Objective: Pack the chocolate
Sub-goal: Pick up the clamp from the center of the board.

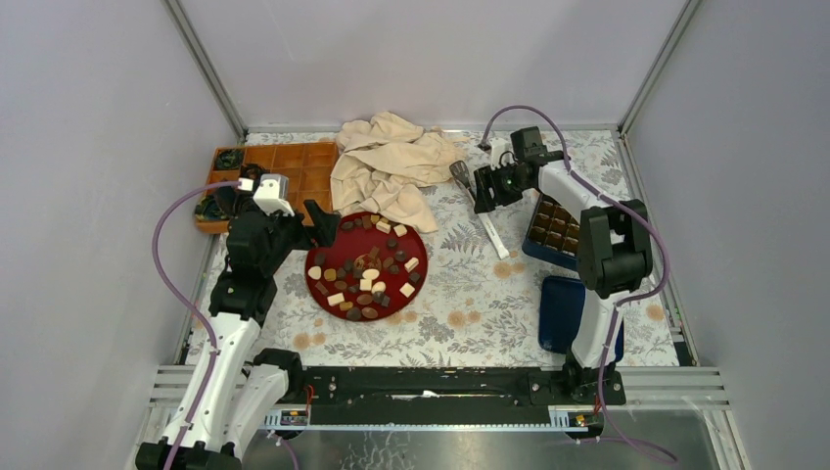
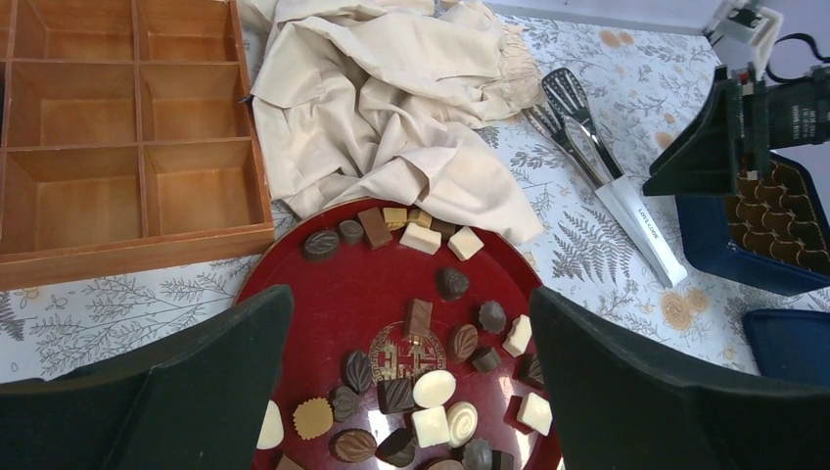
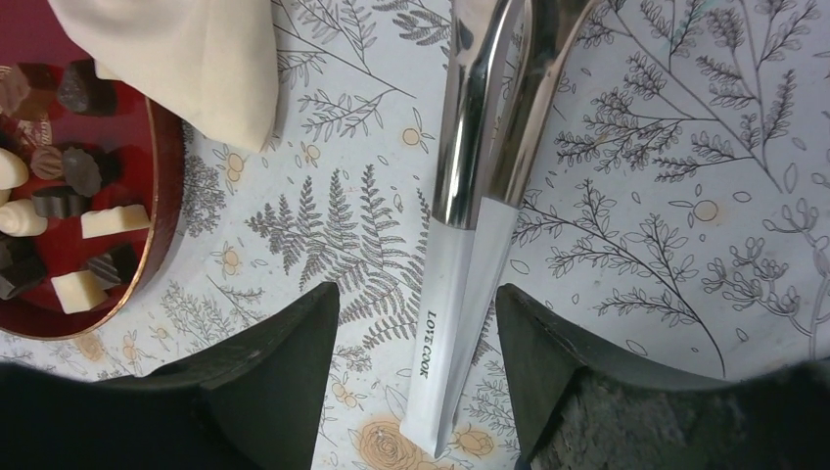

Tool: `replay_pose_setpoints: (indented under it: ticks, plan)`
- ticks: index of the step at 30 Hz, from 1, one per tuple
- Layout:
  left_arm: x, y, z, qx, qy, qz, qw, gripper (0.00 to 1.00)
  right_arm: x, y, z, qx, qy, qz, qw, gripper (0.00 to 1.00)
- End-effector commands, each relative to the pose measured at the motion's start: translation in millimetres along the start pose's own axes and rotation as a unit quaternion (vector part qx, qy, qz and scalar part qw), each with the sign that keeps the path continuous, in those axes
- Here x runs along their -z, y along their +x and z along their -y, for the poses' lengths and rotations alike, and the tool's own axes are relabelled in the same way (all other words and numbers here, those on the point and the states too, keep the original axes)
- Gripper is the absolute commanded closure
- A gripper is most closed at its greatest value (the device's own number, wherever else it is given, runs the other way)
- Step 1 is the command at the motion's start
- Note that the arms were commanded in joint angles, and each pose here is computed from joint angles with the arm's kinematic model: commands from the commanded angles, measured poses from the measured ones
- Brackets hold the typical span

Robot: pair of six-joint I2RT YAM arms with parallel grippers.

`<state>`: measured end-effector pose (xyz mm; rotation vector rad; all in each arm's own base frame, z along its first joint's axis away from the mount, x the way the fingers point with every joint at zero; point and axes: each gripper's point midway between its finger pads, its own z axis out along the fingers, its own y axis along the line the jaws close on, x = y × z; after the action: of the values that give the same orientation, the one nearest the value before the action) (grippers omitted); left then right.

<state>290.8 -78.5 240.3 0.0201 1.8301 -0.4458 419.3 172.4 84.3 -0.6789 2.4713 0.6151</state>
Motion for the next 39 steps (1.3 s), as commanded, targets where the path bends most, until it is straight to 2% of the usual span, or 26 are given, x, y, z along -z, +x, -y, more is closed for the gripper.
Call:
replay_pose_setpoints:
  ticks: [1,7,9,13,16,20,26,28,31,33,39]
  plan:
    - [-2,-6,13,-0.009,0.037,0.012,0.999,0.02,-5,-10,0,-0.005,-0.011,0.010,1.000,0.33]
    - [-4,-4,21,-0.001,0.058,0.005,0.998,0.02,-21,3,2,-0.022,-0.024,-0.013,0.999,0.34]
    - [-3,-3,24,0.001,0.067,0.003,0.998,0.03,-23,6,-1,-0.026,-0.035,-0.017,0.999,0.44]
    - [0,-5,30,-0.001,0.082,0.007,0.997,0.03,-25,7,-3,-0.033,-0.043,-0.016,0.998,0.55]
    - [2,-7,32,-0.005,0.088,0.012,0.996,0.03,-30,10,-4,-0.047,-0.048,-0.020,0.998,0.57]
    - [3,-8,38,-0.006,0.104,0.011,0.995,0.03,-35,15,-6,-0.061,-0.057,-0.029,0.996,0.66]
    - [5,-8,43,-0.007,0.118,0.010,0.993,0.04,-41,20,-9,-0.078,-0.069,-0.035,0.994,0.67]
    - [5,-8,45,-0.007,0.124,0.010,0.992,0.04,-42,20,-10,-0.084,-0.074,-0.034,0.993,0.75]
    - [5,-7,49,-0.005,0.137,0.010,0.991,0.04,-37,15,-15,-0.085,-0.083,-0.025,0.993,0.92]
    - [6,-6,56,-0.005,0.159,0.009,0.987,0.04,-31,9,-21,-0.086,-0.093,-0.015,0.992,1.00]
    - [14,-4,83,-0.008,0.243,0.013,0.970,0.03,10,-12,-48,-0.095,-0.151,0.033,0.983,1.00]
